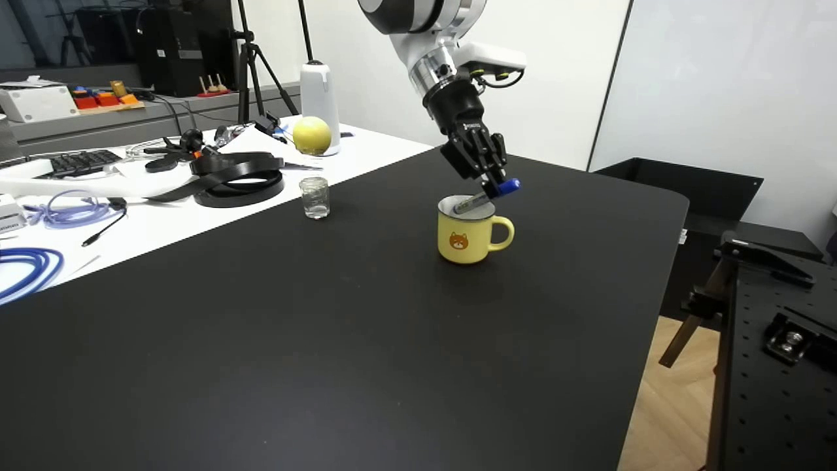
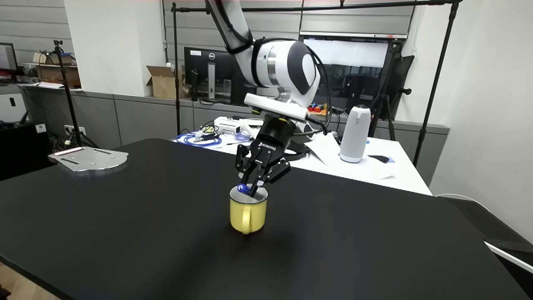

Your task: Put the pen in the mug

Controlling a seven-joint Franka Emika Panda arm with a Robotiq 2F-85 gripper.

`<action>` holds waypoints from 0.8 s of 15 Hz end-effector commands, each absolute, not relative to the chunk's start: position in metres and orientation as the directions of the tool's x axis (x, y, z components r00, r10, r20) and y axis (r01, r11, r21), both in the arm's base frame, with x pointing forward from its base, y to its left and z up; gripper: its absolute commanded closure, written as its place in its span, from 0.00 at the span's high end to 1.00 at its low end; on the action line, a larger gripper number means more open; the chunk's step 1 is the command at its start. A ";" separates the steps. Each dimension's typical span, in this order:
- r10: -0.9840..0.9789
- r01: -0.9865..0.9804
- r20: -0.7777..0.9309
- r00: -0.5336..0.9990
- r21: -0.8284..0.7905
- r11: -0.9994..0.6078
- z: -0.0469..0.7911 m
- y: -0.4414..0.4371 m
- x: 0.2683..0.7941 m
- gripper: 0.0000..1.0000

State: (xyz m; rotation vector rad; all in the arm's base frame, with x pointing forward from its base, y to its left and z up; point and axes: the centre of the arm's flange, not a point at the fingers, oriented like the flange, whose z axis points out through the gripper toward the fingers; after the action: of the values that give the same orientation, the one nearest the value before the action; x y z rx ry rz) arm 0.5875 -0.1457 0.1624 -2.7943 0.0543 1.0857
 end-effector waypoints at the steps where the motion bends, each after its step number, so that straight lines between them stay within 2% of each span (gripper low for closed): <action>1: 0.038 -0.066 -0.661 0.749 -0.132 -0.989 0.166 -0.141 0.608 0.51; 8: 0.069 0.031 -0.549 0.833 -0.079 -0.996 0.201 -0.105 0.608 0.96; 9: 0.075 0.050 -0.527 0.846 -0.061 -0.997 0.213 -0.097 0.607 0.99; 12: 0.117 0.125 -0.464 0.878 -0.013 -0.992 0.244 -0.075 0.600 1.00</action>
State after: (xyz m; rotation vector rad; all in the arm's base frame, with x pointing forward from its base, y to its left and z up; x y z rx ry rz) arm 0.6255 -0.0954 0.2062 -2.9787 -0.1378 0.8377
